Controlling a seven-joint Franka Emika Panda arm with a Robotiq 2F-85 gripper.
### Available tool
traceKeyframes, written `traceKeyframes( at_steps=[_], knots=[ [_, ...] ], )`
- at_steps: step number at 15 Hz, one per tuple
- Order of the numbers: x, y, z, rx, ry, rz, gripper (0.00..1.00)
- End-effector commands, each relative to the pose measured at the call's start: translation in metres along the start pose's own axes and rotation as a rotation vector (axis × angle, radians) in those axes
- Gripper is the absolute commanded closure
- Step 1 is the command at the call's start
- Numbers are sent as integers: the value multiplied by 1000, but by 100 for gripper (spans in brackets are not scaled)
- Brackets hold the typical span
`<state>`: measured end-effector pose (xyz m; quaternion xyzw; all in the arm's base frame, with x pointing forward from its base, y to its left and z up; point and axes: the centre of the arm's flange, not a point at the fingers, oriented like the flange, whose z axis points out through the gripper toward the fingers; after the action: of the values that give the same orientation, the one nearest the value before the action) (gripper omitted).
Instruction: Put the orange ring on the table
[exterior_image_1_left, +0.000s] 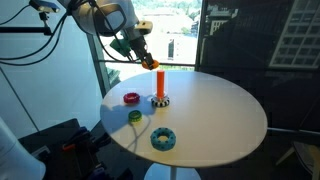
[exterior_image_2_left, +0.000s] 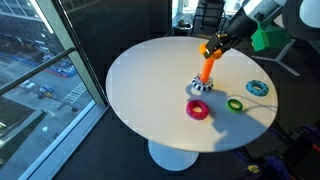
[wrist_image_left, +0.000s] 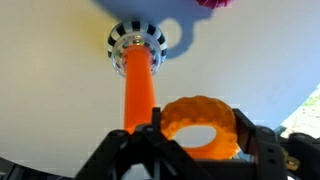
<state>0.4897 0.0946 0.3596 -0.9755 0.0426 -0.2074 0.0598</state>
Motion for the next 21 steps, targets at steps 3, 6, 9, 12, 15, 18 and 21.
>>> traceKeyframes(
  at_steps=[3, 6, 9, 12, 15, 18, 21],
  knots=[
    [-2, 17, 2, 10, -124, -73, 31],
    [-6, 28, 13, 2, -217, -115, 33],
    [-10, 36, 25, -6, -301, -151, 34],
    [-16, 44, 37, -13, -383, -187, 33],
    [-24, 49, 55, -21, -445, -210, 33],
    [-34, 50, 73, -34, -493, -238, 31],
    [-47, 46, 91, -43, -525, -279, 31]
  ],
)
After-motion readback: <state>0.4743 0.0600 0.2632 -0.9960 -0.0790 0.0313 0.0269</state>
